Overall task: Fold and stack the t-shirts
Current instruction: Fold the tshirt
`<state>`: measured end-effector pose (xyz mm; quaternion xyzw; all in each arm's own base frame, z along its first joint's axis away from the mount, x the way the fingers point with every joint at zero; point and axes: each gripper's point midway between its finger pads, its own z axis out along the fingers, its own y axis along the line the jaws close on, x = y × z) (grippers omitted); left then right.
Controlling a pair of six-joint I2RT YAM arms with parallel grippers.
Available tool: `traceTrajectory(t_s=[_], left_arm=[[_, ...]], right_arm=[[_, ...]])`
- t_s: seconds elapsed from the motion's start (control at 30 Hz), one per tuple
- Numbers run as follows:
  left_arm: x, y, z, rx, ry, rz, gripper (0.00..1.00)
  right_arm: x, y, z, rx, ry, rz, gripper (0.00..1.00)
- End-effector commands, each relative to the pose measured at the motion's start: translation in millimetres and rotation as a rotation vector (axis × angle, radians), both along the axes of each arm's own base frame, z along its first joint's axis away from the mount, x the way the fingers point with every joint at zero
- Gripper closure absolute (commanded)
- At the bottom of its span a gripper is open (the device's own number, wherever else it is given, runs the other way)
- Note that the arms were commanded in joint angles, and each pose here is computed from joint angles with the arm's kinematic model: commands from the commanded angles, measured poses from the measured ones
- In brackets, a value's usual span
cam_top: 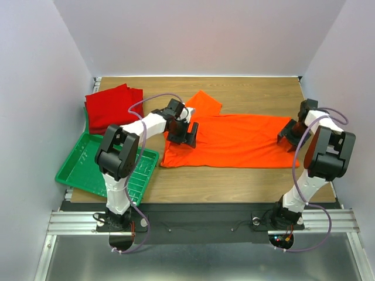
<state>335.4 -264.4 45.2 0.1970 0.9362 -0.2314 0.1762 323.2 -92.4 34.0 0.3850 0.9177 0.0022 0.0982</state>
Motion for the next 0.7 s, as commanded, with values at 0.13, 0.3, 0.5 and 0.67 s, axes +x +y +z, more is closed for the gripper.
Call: traceTrajectory(t_s=[0.13, 0.3, 0.5, 0.67], left_arm=[[71, 17, 84, -0.032, -0.160, 0.187, 0.07], [118, 27, 87, 0.016, -0.202, 0.266, 0.09], [136, 27, 84, 0.037, -0.211, 0.277, 0.17], [130, 28, 72, 0.040, -0.179, 0.278, 0.25]], right_arm=[[86, 9, 102, -0.106, -0.278, 0.126, 0.37], [150, 115, 77, -0.019, -0.296, 0.381, 0.40], [205, 243, 81, 0.125, -0.416, 0.616, 0.44], [200, 318, 65, 0.258, -0.413, 0.743, 0.45]])
